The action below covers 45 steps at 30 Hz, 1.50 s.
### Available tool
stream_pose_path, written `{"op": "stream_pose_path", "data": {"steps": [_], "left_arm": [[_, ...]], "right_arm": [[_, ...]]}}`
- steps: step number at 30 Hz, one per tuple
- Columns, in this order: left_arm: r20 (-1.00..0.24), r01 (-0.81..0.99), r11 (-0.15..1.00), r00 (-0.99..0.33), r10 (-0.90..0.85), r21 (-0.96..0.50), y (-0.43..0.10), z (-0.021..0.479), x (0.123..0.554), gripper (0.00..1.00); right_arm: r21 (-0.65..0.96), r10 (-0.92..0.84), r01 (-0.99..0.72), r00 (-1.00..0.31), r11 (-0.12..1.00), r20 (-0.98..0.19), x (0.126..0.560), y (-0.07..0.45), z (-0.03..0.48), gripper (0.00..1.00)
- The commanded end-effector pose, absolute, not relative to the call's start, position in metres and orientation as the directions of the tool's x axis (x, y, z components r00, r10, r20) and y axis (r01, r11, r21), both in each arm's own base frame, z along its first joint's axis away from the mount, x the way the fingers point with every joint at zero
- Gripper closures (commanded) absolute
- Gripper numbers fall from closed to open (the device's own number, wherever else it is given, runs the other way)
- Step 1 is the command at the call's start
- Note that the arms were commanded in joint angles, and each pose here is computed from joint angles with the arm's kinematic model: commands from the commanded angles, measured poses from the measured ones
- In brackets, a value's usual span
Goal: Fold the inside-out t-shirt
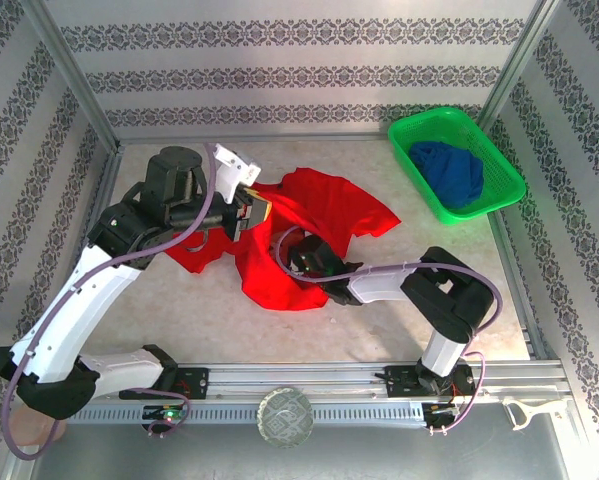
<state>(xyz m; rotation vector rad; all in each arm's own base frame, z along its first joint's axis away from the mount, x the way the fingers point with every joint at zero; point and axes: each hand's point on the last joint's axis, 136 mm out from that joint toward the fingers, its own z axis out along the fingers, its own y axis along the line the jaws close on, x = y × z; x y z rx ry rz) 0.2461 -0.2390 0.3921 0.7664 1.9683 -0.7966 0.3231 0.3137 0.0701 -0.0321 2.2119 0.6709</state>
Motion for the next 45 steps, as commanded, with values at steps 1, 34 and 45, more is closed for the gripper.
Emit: {"op": "stream_pose_path", "data": {"steps": [1,34,45], "left_arm": [[-0.873,0.780,0.586,-0.424,0.240,-0.217,-0.239,0.389,0.240,1.00],[-0.928,0.803,0.478,-0.366,-0.073,-0.355,-0.285,0.451,0.196,1.00],[-0.879,0.863,0.177,-0.450,-0.158,-0.473,-0.315,0.480,0.139,1.00]], "right_arm": [[0.497,0.227,-0.243,-0.669,0.833,-0.707,0.327,0.318,0.081,1.00],[0.222,0.372,0.305,-0.830,0.926,-0.414,0.399,0.243,0.021,0.25],[-0.068,0.373,0.437,-0.830,0.897,-0.416,0.416,0.191,0.025,0.02]]}}
